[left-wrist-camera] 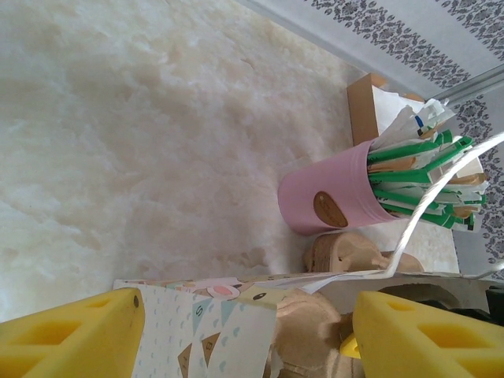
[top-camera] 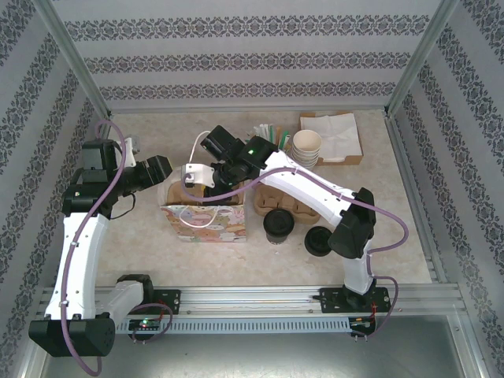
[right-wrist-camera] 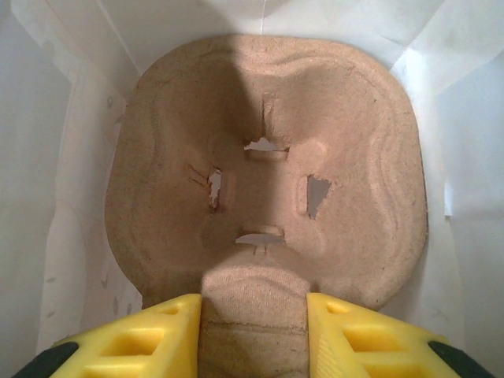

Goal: Pack the takeout coffee

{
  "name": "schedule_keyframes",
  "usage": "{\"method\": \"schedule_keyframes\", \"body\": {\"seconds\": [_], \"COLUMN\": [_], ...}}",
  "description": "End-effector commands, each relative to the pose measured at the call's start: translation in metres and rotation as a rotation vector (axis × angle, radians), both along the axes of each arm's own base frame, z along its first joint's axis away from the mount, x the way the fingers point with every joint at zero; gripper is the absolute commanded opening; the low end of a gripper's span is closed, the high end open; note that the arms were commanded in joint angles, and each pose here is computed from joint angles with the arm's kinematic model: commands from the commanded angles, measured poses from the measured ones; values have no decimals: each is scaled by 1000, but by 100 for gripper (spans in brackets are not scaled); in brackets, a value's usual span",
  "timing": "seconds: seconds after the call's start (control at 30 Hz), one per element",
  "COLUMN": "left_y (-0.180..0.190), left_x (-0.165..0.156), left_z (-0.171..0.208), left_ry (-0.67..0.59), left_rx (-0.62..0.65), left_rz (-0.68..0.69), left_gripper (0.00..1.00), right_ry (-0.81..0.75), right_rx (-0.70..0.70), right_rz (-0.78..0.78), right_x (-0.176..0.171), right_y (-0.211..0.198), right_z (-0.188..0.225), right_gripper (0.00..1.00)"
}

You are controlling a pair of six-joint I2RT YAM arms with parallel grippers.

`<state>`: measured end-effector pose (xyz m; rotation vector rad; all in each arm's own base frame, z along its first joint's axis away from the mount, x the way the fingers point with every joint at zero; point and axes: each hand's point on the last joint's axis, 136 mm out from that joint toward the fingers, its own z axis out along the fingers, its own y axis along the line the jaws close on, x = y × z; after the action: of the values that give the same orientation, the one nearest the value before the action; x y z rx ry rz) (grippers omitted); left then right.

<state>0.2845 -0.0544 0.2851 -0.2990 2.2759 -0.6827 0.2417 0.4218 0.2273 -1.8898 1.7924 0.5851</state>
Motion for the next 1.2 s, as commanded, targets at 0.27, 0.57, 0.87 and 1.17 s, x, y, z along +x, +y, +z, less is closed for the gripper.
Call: {"method": "schedule_keyframes", "body": {"seconds": [0.27, 0.57, 0.87, 1.17], "left_y": [-3, -6, -9, -5], "left_x": [-4, -2, -3, -3], "left_z": [-9, -8, -9, -7], "left_ry": [15, 12, 9, -6], "left_rx": [-8, -33, -60, -37], "left_rz": [-8, -10, -16, -1], "left_gripper": [71, 69, 65, 62], "right_ry": [91, 100, 108, 124], "right_rx": [-84, -191, -261, -326], "right_rz": [-8, -26, -30, -38], "right_x": [-8, -3, -3, -4], "right_y": [3, -2, -1, 1], "right_z": [-27, -47, -56, -73], "right_gripper": [37, 36, 36, 36]}}
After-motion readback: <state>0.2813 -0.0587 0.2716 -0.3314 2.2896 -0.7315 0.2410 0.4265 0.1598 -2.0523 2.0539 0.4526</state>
